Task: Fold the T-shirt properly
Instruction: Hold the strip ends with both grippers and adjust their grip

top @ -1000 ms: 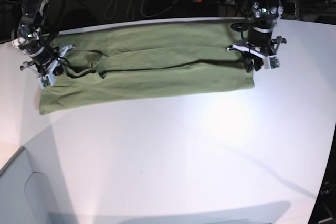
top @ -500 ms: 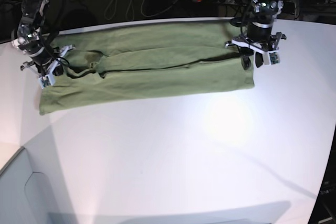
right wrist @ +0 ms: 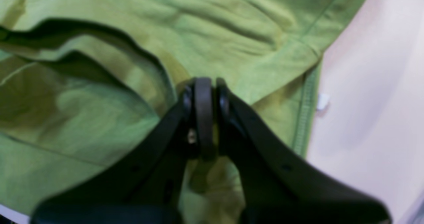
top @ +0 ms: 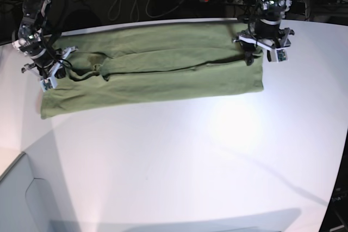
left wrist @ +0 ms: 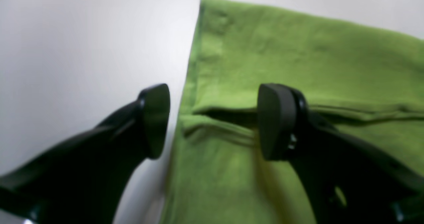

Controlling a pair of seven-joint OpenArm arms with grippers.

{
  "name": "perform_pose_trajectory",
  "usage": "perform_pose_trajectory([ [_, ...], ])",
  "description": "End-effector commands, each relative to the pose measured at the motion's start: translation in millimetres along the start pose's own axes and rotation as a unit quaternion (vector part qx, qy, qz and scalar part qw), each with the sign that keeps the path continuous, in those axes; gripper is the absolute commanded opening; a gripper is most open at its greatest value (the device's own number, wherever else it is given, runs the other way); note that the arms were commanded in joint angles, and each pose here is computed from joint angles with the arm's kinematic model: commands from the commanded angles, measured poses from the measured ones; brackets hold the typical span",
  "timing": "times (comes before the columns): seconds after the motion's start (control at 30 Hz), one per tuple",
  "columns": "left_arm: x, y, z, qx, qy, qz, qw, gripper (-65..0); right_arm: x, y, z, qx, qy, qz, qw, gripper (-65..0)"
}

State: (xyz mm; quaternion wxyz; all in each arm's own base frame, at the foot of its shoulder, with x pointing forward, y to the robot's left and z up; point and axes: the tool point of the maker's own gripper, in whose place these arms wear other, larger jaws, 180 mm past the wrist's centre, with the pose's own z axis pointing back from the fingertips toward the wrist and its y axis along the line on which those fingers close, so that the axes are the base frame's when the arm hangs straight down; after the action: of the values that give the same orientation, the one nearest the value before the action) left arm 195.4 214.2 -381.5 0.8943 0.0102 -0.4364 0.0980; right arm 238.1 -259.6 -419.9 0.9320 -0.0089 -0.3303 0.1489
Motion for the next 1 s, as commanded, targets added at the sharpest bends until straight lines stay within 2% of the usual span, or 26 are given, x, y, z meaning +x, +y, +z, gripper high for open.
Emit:
perform_pose_trajectory([
  [0.0,10,1,3,0.000,-0.019,-0.004,1.000,-24.7,7,-4,3,-0.001,-0.011,0.008,0.9999,-65.0],
  [0.3,-1,8,-16,0.008,-0.003,0.005,1.000,-24.7,7,-4,3,-0.001,-0.011,0.008,0.9999,-65.0],
  [0.6,-4,6,-17,0.007,0.000,0.009,1.000,-24.8,10,-5,2,-0.002,-0.014,0.009,0.9999,-65.0],
  [0.77,-22,10,-17,0.012,0.024,0.011,1.000,-25.0,13,-6,2,-0.003,-0.017,0.008,0.9998,-65.0],
  [0.97,-37,12,-20,0.015,0.042,0.014,0.999,-33.4,16,3,-2,0.010,-0.017,0.019,0.9996,-65.0],
])
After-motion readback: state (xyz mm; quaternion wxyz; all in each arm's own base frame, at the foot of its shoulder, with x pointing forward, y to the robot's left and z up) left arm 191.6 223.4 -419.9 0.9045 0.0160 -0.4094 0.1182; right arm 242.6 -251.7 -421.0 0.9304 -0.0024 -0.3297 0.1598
